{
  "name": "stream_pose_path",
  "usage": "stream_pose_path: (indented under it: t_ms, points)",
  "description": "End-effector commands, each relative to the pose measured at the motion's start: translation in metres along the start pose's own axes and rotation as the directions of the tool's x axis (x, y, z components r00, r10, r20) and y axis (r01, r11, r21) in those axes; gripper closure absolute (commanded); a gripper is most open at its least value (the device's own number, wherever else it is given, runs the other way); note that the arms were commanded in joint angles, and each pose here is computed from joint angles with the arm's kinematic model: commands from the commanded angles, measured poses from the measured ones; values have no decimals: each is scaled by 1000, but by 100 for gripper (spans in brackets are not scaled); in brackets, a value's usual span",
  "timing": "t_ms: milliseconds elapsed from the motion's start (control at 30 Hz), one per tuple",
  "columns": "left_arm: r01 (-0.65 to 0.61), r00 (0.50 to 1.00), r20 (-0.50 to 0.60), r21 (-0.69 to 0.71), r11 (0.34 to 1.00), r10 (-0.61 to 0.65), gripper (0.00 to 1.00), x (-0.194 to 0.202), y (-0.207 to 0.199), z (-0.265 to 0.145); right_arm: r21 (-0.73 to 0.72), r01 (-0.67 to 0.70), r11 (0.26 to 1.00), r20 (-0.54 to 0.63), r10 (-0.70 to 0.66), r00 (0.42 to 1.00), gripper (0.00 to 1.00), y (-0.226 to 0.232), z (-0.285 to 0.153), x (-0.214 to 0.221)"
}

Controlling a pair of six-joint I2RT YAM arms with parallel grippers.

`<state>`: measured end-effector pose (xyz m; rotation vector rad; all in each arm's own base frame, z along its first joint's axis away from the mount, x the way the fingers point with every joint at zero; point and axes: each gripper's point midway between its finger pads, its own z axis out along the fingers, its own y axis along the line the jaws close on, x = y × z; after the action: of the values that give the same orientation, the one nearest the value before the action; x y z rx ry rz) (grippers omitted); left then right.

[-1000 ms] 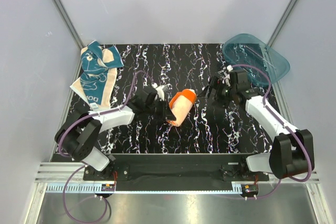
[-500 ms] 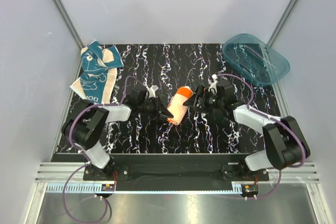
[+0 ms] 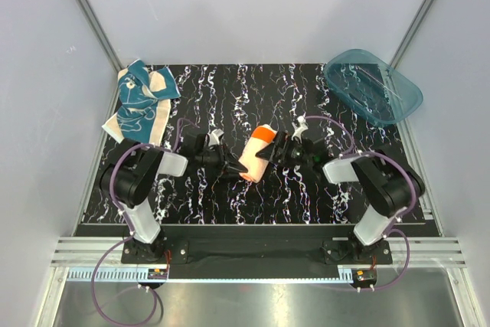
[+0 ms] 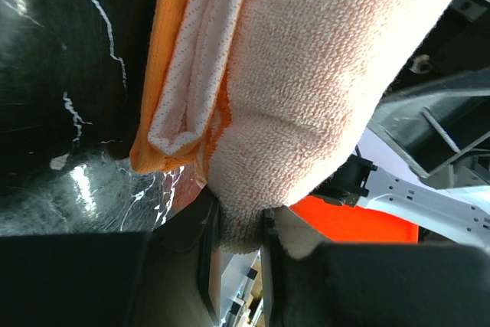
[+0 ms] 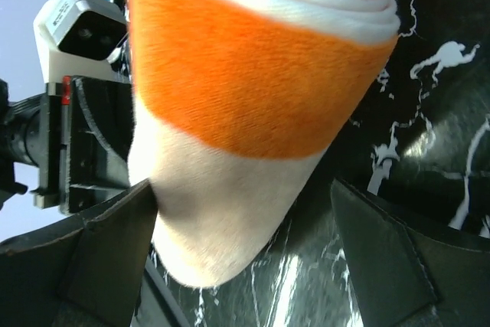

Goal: Roll the towels
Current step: Roll the towel, then place the rolled towel into the container

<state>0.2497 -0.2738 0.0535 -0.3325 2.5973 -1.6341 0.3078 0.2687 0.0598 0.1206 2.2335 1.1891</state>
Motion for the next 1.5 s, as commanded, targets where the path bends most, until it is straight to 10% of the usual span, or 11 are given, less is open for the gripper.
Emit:
stream_pose_path:
  t_ms: [0, 500, 700, 867, 1067, 1467]
  points:
    - [66, 998, -18, -28, 997, -67, 100, -2, 14, -2, -69, 33, 997, 82, -27, 996, 0, 14, 19, -17]
    - [96, 994, -56, -24, 995, -98, 100, -12, 24, -3, -143, 29, 989, 41, -23, 999, 2, 24, 52, 5]
    - [87, 994, -61, -9, 996, -87, 94, -14, 17, -3, -228, 6, 974, 59, 8, 998, 51, 37, 56, 3]
    - [4, 1000, -23, -2, 1000, -4, 63, -19, -10, -16, -247, 28, 969, 76, -9, 997, 62, 58, 59, -17]
    - [-132, 991, 14, -47, 990, 132, 38, -10, -44, -48, -232, 102, 967, 167, -64, 984, 62, 92, 37, -77]
    - [-488, 812, 136, -374, 789, 567, 32, 1, -81, -144, -113, 154, 982, 468, -84, 880, 62, 65, -55, -309]
